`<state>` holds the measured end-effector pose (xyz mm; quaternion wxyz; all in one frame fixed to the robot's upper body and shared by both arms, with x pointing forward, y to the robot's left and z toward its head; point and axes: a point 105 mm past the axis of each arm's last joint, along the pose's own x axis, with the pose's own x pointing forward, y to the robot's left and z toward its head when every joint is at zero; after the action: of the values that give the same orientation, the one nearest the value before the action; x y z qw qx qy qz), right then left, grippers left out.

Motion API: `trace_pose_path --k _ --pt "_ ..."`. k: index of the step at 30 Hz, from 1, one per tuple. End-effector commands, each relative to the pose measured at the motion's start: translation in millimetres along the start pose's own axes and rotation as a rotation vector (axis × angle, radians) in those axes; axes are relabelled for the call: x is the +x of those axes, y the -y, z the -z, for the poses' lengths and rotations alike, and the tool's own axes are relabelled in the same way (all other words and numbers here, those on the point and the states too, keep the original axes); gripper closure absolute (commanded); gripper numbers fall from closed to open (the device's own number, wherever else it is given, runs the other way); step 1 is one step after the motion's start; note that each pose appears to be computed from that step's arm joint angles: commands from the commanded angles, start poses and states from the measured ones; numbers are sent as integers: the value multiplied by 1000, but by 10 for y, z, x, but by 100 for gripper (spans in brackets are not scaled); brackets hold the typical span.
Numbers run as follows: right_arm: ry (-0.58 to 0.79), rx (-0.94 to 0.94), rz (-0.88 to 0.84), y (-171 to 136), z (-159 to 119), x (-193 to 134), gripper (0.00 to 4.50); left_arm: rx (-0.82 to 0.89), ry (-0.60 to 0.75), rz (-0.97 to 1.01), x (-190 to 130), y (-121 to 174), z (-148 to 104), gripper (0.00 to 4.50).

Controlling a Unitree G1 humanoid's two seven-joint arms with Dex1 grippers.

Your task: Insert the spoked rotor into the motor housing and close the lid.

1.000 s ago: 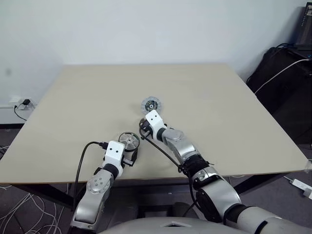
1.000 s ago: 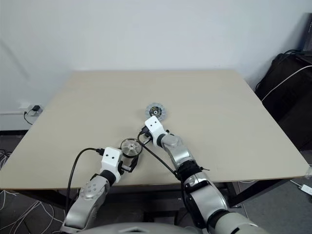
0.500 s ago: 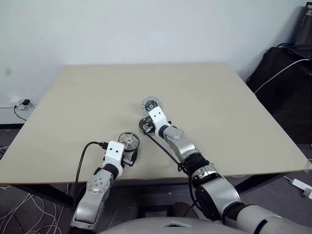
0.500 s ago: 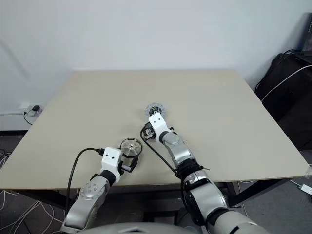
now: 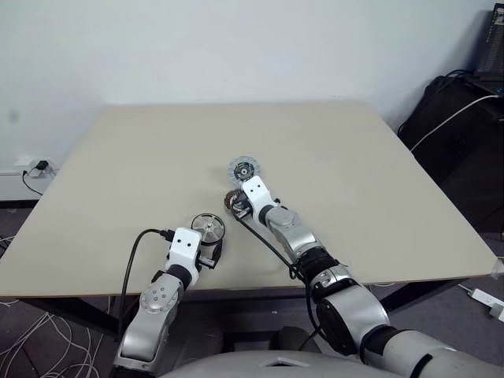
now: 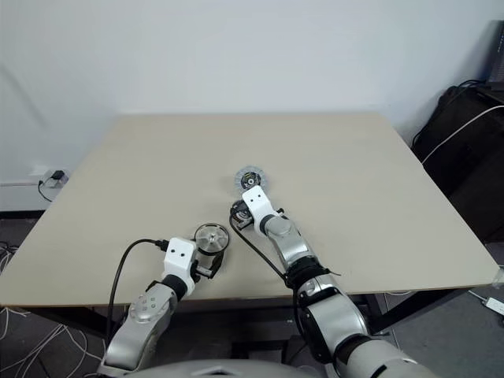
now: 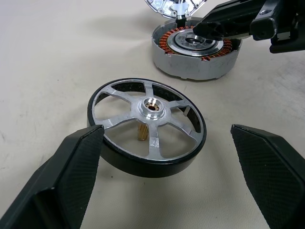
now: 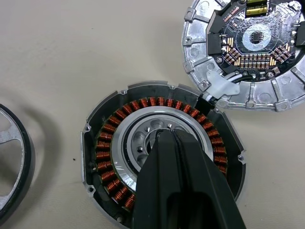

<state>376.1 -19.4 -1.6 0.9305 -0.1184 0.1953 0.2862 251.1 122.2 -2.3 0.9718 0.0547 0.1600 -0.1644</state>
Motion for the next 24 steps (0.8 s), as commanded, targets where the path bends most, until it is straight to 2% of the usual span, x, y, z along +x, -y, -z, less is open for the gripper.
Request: trace_pose_path --k 1,13,19,24 --pt "32 -21 -29 -34 -142 10 448 15 66 -5 0 -19 -170 0" --pt "8 -31 -78 -108 -65 -17 448 13 61 6 1 -11 -161 0" --pt "80 8 -9 15 -201 -42 448 11 83 21 -6 6 -202 0" --pt "83 16 33 79 -240 -16 448 12 82 23 -12 7 -202 0"
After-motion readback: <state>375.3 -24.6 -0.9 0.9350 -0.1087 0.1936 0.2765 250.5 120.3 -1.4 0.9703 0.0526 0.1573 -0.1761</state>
